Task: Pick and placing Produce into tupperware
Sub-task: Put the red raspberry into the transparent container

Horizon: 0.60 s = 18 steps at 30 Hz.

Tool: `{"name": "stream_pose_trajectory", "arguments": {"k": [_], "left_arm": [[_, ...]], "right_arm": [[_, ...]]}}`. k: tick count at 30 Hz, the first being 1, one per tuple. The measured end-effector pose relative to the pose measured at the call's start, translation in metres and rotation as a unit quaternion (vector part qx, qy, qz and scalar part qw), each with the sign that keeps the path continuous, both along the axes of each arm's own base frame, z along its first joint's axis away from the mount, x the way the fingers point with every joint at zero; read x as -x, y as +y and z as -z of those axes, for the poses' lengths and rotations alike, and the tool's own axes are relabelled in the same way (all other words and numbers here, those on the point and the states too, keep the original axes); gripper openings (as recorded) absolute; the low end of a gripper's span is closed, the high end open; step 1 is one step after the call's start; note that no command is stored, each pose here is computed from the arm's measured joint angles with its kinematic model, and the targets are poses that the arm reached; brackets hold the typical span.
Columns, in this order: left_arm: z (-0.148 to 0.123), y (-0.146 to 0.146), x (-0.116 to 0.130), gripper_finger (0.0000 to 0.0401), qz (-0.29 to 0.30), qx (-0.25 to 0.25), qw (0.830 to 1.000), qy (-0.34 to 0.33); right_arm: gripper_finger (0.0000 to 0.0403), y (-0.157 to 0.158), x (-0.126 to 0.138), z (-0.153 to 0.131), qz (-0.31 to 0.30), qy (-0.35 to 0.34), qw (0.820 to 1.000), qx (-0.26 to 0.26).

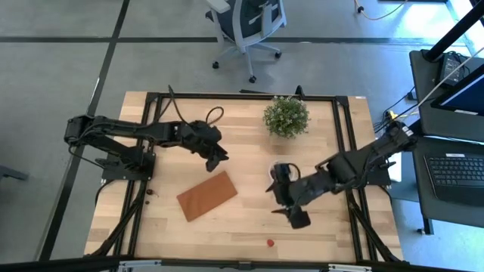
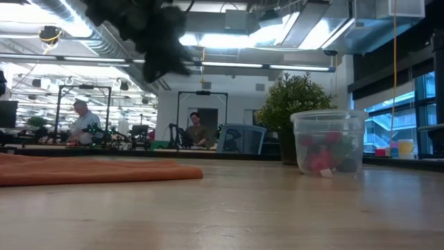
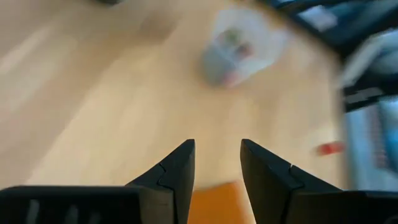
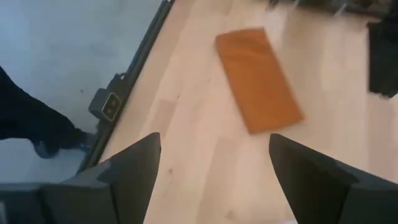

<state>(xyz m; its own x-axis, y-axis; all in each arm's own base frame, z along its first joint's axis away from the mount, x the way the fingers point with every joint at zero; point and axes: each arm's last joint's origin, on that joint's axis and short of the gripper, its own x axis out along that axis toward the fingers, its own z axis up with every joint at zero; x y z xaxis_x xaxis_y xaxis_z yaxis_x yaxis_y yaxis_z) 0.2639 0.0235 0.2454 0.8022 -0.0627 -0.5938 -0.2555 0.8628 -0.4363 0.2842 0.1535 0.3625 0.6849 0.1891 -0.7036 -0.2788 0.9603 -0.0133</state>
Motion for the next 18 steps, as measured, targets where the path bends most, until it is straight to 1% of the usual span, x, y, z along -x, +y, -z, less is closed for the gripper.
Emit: {"name": "stream_pose_trajectory", "arguments": {"k": [3, 5, 8, 13, 15, 18], "left_arm": [[0.009, -0.005, 0.007, 0.0121, -0.030, -0.038, 0.997, 0.062], [0.011, -0.008, 0.009, 0.0121, -0.043, -0.049, 0.995, 0.079], [0.011, -0.015, 0.008, 0.0121, -0.058, -0.047, 0.994, 0.080], [0.011, -0.025, 0.008, 0.0121, -0.068, -0.054, 0.993, 0.077], [0.011, -0.028, 0.008, 0.0121, -0.067, -0.057, 0.993, 0.076], [0.011, -0.033, 0.008, 0.0121, -0.067, -0.052, 0.994, 0.075]], "right_arm": [[0.0300, 0.016, -0.004, 0.015, 0.007, 0.027, 1.000, -0.008], [0.0300, 0.029, -0.010, 0.031, 0.017, 0.054, 0.998, -0.013], [0.0300, 0.049, -0.018, 0.060, 0.029, 0.089, 0.996, -0.001], [0.0300, 0.081, -0.029, 0.112, 0.022, 0.139, 0.989, 0.040], [0.0300, 0.090, -0.030, 0.128, 0.017, 0.154, 0.987, 0.051], [0.0300, 0.105, -0.031, 0.148, 0.006, 0.159, 0.986, 0.056]]}}
